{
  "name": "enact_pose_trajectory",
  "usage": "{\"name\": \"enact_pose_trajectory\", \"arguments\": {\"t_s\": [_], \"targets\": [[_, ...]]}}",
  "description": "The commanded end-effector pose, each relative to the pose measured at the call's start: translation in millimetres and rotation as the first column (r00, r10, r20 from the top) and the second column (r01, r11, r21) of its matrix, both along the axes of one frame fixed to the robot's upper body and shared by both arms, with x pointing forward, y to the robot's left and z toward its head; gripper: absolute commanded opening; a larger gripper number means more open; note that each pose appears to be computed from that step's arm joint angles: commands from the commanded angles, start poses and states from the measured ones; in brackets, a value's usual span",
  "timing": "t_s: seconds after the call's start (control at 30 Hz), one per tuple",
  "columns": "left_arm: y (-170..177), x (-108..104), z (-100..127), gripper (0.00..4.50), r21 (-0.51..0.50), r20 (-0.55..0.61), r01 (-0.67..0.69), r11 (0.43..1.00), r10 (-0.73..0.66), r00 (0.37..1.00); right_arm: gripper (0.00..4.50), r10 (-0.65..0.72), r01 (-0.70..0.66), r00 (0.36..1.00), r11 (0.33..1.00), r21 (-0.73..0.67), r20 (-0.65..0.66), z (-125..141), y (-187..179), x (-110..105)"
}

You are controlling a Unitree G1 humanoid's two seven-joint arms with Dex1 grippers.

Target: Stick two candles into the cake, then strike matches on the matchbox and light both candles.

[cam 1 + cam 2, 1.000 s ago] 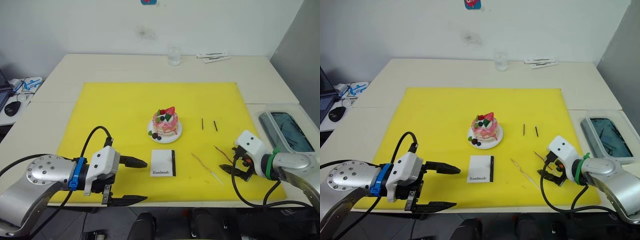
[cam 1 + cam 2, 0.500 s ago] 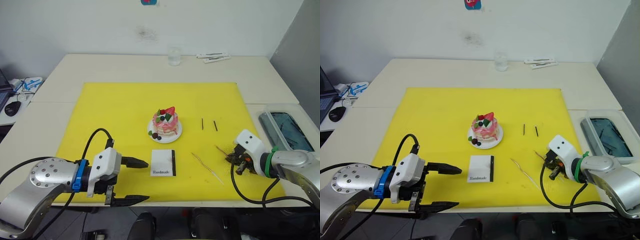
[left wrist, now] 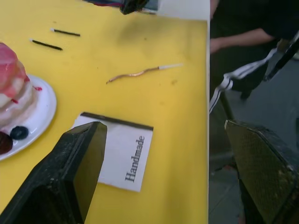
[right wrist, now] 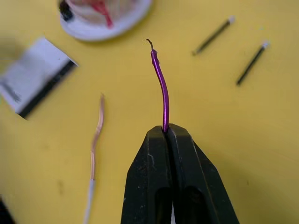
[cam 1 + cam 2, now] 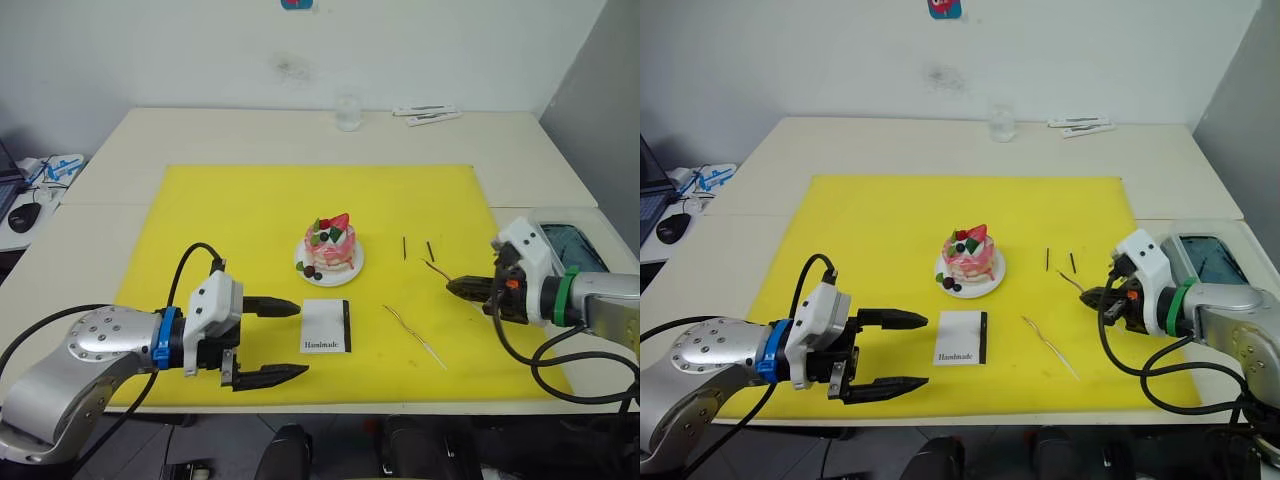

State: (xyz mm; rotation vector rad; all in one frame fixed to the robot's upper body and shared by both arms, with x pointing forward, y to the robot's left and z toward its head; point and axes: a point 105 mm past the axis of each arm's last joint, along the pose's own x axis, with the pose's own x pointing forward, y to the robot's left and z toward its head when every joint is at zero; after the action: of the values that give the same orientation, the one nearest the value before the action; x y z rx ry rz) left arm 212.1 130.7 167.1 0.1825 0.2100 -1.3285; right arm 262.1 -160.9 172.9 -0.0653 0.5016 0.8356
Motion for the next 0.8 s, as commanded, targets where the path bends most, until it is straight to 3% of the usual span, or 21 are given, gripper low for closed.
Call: {"name": "enact_pose_trajectory", "arguments": {"t_s": [0.03, 0.13, 0.27, 0.47, 0.8], "targets": [[-5.9, 6.9, 19.6, 4.5, -0.122, -0.038, -0.023, 0.992, 0.019, 0.999, 0.02, 0.097, -0.119, 0.987, 0.978, 0.172, 0.13, 33.9, 20.4, -7.5], [-15.0, 12.2, 29.4, 4.5, -0.18, -0.054, -0.014, 0.983, 0.004, 0.999, 0.02, 0.158, -0.229, 0.957, 0.927, 0.299, 0.243, 57.5, 37.8, -12.5], [-24.5, 16.8, 38.0, 4.5, -0.242, -0.089, -0.004, 0.97, -0.018, 0.996, 0.02, 0.186, -0.291, 0.939, 0.878, 0.381, 0.288, 73.2, 50.7, -13.8], [-47.0, 21.0, 55.0, 4.5, -0.369, -0.157, 0.043, 0.928, -0.108, 0.982, 0.02, 0.266, -0.405, 0.898, 0.81, 0.424, 0.351, 91.2, 77.0, -19.3], [-68.2, 28.4, 70.0, 4.5, -0.417, -0.168, 0.1, 0.903, -0.184, 0.968, 0.02, 0.357, -0.489, 0.868, 0.731, 0.476, 0.345, 100.6, 107.2, -28.6]]}}
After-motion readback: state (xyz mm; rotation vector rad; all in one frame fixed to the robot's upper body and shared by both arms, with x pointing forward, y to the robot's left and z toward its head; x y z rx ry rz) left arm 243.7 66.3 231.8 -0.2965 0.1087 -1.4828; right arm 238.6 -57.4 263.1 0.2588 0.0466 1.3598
